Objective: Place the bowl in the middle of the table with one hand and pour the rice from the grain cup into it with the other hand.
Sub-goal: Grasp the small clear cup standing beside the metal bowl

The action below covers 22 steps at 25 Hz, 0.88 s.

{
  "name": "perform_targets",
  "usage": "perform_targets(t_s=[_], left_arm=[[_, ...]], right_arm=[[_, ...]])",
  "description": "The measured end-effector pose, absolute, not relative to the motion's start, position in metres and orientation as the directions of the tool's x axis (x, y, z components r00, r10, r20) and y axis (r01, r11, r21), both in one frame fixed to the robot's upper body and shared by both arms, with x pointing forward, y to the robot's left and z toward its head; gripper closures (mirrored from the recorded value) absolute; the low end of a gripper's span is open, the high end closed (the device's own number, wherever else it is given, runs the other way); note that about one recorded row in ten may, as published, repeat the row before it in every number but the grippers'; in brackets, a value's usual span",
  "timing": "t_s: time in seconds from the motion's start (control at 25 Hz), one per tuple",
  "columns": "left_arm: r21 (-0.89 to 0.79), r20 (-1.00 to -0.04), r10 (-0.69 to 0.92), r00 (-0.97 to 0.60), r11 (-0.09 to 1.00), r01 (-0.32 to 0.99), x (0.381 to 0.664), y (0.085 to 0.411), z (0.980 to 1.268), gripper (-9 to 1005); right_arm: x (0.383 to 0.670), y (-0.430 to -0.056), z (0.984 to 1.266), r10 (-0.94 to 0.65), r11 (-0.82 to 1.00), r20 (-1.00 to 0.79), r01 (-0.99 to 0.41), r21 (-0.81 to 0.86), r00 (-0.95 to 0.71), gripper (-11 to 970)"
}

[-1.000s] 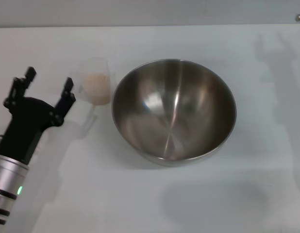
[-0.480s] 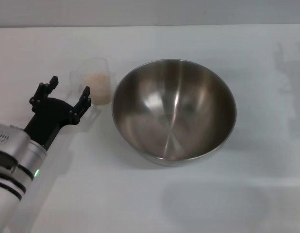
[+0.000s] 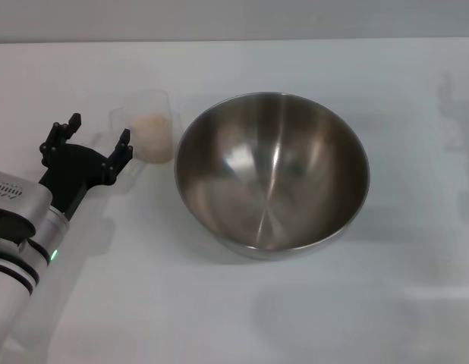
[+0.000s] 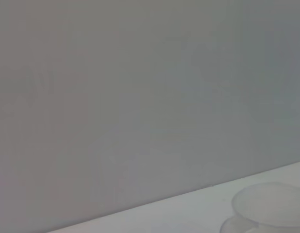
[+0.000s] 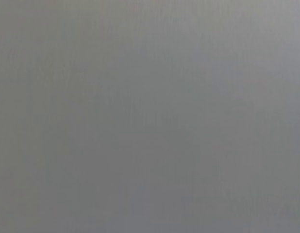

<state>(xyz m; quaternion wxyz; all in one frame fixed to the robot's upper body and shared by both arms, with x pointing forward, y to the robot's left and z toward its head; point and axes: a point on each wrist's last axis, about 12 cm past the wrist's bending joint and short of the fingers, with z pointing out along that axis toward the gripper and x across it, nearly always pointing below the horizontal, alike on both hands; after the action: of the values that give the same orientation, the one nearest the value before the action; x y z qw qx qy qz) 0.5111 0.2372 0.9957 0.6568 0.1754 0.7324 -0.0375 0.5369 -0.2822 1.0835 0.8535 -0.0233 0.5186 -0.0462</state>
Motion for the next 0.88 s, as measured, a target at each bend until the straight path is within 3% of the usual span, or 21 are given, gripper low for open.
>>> perform_targets(t_s=[0.88], left_arm=[[0.190,-0.967,0.229,-0.109,0.939,0.286,0.536,0.238,1.002,214]], right_arm=[[0.542,-0.282,1.087,-0.102,0.995,-0.879,0.053,-0.087,0.466,457]])
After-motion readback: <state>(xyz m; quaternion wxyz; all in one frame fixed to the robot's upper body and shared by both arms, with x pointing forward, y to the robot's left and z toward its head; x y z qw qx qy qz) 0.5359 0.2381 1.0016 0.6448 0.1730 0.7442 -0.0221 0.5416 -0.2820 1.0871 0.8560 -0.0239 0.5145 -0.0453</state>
